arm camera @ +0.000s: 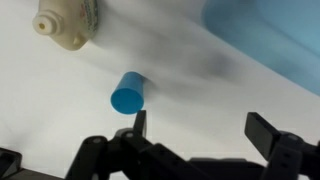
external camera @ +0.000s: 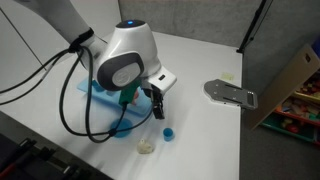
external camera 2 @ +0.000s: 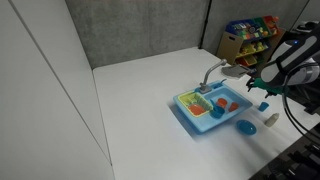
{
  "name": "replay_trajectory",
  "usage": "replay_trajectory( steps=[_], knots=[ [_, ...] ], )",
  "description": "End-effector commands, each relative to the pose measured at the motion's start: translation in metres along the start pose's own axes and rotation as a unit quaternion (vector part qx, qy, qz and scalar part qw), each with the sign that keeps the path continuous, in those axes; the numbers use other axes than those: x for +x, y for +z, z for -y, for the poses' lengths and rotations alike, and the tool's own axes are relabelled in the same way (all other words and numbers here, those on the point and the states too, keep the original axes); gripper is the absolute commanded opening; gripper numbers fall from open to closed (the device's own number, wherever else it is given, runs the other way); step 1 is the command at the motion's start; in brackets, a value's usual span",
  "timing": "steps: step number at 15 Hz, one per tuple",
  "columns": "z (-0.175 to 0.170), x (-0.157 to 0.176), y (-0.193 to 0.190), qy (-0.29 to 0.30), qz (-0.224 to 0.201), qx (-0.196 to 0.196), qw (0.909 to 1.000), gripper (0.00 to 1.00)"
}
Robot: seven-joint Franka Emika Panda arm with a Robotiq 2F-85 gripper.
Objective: Remove the blue cup from inside the sink and put it on the table
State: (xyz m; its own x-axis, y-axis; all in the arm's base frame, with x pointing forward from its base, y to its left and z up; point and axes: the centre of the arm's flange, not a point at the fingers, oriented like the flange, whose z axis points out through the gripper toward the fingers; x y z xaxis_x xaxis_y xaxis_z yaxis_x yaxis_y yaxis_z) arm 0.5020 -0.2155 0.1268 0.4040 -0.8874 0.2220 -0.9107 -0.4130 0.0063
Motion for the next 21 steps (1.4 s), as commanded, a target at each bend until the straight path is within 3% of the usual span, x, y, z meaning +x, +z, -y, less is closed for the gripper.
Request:
replay_trajectory(
  steps=[1,8,17,21],
  knots=[
    [0.002,-0.029,-0.056,-0.058,0.014,0.016,0.9981,1.00],
    [0.014,-0.086,-0.120,-0.176,0.049,0.027,0.9827,1.00],
    [0.034,-0.154,-0.209,-0.316,0.104,0.024,0.9427,1.00],
    [0.045,-0.181,-0.251,-0.354,0.126,0.004,0.9266,1.00]
  ],
)
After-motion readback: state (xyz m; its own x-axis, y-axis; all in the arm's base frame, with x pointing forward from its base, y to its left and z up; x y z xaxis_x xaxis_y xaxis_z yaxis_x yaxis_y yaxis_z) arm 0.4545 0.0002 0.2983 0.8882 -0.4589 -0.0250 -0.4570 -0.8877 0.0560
